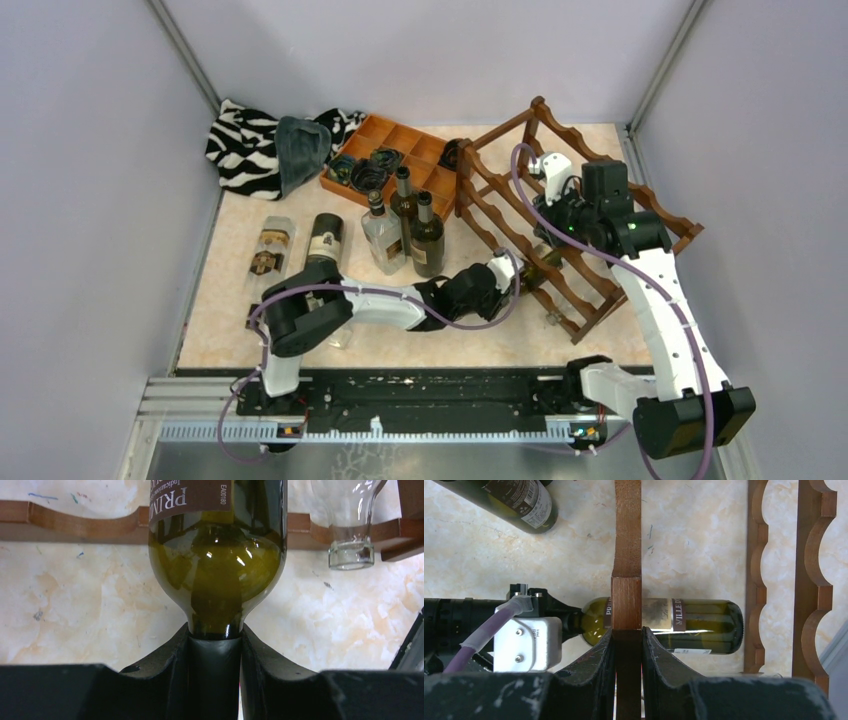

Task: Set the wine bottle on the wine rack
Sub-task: Place the wine bottle in the wine rack.

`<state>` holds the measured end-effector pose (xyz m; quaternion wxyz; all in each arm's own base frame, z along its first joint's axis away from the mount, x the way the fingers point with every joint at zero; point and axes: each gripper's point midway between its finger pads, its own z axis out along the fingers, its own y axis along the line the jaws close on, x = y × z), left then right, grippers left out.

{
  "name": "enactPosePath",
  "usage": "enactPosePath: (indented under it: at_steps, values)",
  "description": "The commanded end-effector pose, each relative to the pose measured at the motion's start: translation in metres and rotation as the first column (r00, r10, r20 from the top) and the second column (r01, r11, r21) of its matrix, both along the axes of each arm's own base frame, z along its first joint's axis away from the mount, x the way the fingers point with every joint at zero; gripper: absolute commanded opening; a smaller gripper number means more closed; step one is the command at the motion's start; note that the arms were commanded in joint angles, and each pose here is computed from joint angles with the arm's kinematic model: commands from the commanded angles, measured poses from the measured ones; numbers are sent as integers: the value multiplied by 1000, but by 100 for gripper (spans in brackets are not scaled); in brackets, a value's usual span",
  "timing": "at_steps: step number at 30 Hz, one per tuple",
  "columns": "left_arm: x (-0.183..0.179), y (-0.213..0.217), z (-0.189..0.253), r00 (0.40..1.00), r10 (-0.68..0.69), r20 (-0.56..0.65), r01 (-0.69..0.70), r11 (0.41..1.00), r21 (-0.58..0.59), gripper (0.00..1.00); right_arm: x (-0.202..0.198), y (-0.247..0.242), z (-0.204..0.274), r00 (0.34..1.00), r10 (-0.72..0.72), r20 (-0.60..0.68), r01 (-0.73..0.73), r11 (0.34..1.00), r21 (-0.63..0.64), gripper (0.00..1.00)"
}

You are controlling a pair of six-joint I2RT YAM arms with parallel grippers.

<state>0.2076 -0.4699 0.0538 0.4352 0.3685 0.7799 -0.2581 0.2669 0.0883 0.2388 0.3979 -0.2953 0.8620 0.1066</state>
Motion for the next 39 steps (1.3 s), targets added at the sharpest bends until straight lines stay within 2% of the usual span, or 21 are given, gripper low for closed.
enactPosePath:
  at_steps: [1, 17, 39]
  values:
    - [22, -38, 60, 996, 10, 89, 8, 979, -202, 0, 3, 15, 37, 990, 48, 134, -61, 994, 91, 0]
    - [53, -61, 51, 999, 32, 42, -22, 976, -218, 0, 2, 19, 37, 989, 68, 132, -83, 991, 105, 0]
    - [54, -77, 21, 998, -29, -48, 20, 984, -176, 0, 6, 20, 36, 990, 72, 121, -84, 991, 104, 0]
